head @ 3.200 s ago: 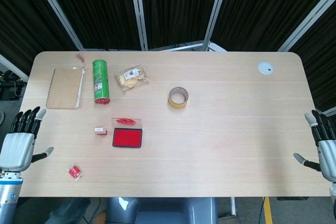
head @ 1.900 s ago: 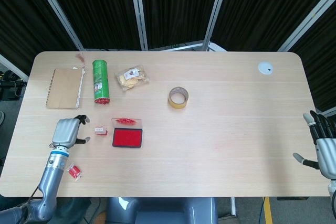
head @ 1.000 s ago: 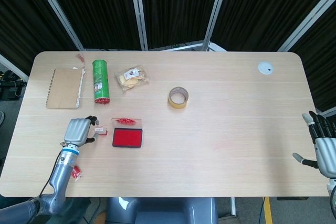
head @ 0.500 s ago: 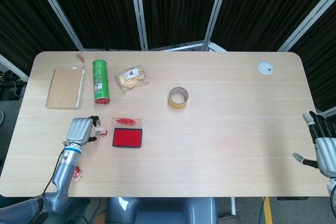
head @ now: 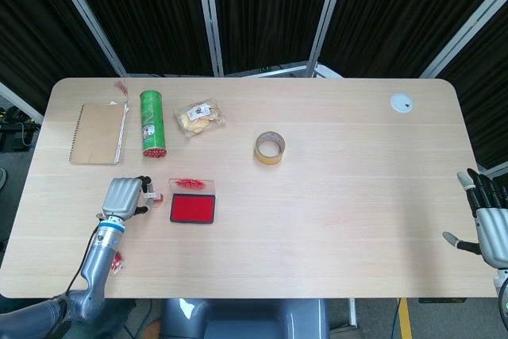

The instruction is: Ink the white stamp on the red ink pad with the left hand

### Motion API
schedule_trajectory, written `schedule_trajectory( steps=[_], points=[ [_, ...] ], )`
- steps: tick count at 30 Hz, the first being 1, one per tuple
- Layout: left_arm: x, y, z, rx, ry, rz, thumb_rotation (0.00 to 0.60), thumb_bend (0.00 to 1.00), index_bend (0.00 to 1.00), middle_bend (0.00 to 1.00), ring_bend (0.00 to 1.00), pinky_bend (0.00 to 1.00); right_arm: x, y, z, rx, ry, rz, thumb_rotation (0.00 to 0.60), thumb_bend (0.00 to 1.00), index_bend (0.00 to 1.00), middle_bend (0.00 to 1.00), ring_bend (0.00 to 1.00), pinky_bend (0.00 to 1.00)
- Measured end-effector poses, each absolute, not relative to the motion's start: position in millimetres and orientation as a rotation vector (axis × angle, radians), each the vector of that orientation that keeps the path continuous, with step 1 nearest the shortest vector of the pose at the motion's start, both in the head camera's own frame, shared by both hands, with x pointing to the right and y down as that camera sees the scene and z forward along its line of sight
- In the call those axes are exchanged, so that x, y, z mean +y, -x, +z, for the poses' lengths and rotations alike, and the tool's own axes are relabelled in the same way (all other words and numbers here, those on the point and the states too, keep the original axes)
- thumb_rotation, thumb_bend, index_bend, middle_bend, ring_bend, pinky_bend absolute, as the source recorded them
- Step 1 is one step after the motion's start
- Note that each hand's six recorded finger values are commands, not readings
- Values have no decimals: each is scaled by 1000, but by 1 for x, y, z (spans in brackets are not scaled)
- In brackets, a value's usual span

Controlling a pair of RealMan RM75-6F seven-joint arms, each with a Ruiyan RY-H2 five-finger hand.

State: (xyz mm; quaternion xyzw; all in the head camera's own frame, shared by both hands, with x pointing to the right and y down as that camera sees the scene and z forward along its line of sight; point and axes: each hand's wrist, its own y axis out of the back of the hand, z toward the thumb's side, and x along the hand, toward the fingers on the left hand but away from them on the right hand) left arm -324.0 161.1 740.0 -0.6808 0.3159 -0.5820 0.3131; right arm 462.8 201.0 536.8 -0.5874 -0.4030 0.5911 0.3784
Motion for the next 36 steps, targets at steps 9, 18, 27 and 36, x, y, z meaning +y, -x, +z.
schedule_trajectory(
  steps=[9, 18, 27, 36],
  points=[
    [161, 319, 733, 861, 1855, -1500, 600, 460, 573, 540, 904, 953, 201, -463, 537, -1031, 1503, 1514, 600, 0, 0, 0, 0, 0],
    [165, 299, 704, 880, 2010, -1401, 600, 526, 583, 547, 904, 953, 202, -463, 537, -1036, 1511, 1512, 600, 0, 0, 0, 0, 0],
    [172, 276, 696, 809, 2084, -1370, 600, 529, 589, 554, 904, 953, 201, -464, 536, -1044, 1511, 1514, 600, 0, 0, 0, 0, 0],
    [171, 259, 712, 787, 2080, -1403, 600, 533, 602, 565, 904, 953, 200, -467, 538, -1049, 1509, 1525, 600, 0, 0, 0, 0, 0]
  ],
)
